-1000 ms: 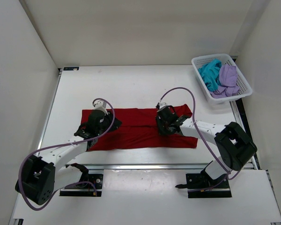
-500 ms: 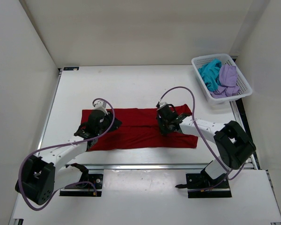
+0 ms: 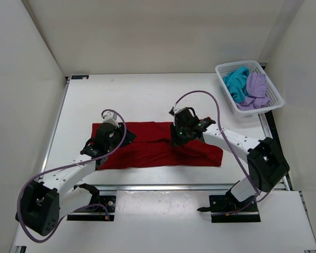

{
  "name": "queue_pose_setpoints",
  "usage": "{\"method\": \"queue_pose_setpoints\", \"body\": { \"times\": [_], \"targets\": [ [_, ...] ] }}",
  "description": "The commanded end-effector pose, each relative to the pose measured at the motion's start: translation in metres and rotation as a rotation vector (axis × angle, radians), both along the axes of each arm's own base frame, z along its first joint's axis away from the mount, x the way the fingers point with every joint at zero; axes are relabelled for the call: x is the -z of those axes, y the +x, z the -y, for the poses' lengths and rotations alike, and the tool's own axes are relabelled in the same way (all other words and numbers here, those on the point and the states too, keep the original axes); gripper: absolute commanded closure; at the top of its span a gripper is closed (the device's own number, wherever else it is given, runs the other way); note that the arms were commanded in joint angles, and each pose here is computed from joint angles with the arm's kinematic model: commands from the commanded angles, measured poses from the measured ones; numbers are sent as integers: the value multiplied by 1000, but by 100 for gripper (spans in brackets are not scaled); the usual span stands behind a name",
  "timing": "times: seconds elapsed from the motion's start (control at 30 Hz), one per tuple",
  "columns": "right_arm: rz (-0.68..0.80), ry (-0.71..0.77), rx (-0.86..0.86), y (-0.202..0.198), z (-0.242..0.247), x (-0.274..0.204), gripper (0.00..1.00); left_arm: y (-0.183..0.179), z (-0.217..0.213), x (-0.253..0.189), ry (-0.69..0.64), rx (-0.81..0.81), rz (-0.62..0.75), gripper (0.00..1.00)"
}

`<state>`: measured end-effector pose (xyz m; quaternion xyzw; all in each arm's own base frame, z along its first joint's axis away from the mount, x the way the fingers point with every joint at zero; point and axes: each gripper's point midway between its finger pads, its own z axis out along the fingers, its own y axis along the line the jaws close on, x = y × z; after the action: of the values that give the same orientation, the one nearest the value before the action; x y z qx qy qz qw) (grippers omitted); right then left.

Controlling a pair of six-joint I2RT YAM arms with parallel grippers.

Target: Fold and stack the t-shirts

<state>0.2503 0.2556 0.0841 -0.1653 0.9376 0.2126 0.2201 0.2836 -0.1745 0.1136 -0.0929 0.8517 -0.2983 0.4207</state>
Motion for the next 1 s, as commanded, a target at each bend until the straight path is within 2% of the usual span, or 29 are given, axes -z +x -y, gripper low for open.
{"method": "queue_pose_setpoints", "body": {
  "times": [0.0,0.37,0.47,0.53,0.63,0.7,0.8,0.83,0.97],
  "targets": [
    [-26,60,-69,-6,-25,-16,100,4,-2,-23,-32,-1,44,64],
    [-122,108,-100,-21,-36,-2,100,3,-13,-25,-51,-22,42,65],
    [-117,117,-95,-20,-34,-2,91,4,-17,-22,-40,-28,39,65],
    [-98,118,-94,-15,-31,-6,78,2,-20,-19,-42,-36,35,64],
    [-47,128,-47,-1,-15,-19,75,1,-23,-12,-43,-41,16,64],
    [11,175,4,13,0,-40,77,3,-22,-11,-41,-42,17,64],
    [70,215,146,46,37,-46,91,8,-15,-14,-40,-37,25,64],
    [82,216,224,62,57,-43,99,11,-11,-11,-40,-33,18,64],
    [118,155,450,106,119,-22,100,33,1,-10,-37,-24,-1,63]
  ]
}}
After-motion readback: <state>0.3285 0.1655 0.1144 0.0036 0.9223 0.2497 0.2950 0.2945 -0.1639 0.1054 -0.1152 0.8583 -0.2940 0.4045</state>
